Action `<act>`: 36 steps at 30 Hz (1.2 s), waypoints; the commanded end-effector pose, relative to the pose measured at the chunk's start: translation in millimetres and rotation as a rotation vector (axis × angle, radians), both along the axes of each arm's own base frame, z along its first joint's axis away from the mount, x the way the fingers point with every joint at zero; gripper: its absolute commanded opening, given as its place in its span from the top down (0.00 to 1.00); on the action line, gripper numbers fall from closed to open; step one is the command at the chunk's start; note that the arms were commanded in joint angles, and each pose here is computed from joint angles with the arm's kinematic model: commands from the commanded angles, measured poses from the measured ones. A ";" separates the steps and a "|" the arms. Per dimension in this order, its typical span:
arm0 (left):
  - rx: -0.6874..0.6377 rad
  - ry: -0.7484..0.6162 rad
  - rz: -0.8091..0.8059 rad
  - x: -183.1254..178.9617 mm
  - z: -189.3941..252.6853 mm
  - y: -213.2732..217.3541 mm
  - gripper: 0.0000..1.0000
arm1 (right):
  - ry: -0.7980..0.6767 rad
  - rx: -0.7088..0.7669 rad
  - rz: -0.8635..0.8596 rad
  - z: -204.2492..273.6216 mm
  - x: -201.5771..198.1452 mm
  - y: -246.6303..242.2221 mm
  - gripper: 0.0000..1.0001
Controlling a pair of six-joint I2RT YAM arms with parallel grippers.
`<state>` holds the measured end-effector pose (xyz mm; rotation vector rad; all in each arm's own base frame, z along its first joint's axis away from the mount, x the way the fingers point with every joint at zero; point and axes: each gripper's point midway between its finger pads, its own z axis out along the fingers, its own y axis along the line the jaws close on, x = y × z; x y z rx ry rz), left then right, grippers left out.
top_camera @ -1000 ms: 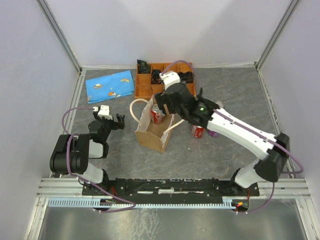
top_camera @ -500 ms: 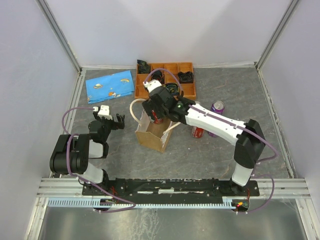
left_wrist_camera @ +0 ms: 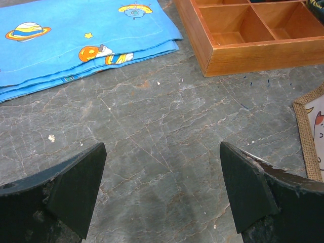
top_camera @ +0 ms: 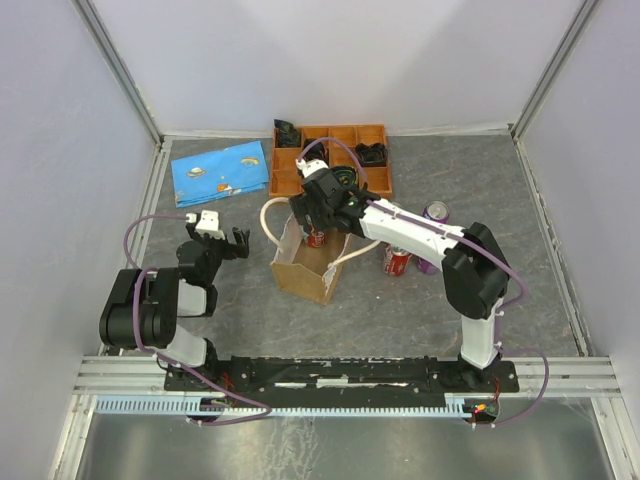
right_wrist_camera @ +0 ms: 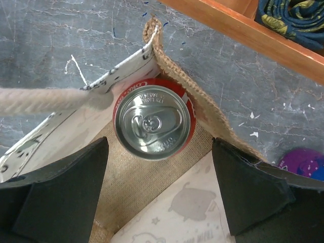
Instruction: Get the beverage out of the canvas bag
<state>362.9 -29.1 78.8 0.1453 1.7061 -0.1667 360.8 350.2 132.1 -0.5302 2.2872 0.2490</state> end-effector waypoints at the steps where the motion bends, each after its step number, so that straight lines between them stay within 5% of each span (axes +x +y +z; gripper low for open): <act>1: 0.046 -0.070 -0.016 4.4 15.7 0.8 0.01 | -0.020 0.071 -0.003 9.9 13.0 18.5 0.09; 8: 0.047 -0.071 -0.016 4.5 15.9 1.1 0.01 | 0.007 0.050 -0.001 -9.3 18.1 24.8 0.11; 12: 0.047 -0.070 -0.014 4.5 15.7 1.5 0.01 | 0.019 0.030 0.005 -19.1 21.7 28.7 0.20; 15: 0.047 -0.071 -0.016 4.4 15.9 1.0 0.01 | 0.028 0.024 0.015 -22.8 23.1 32.4 0.39; 21: 0.047 -0.070 -0.016 4.5 15.7 1.0 0.01 | 0.047 0.029 0.043 -23.1 23.7 40.6 0.98; 36: 0.047 -0.071 -0.016 4.4 15.9 1.1 0.01 | -0.129 0.119 0.093 75.0 30.1 45.2 1.00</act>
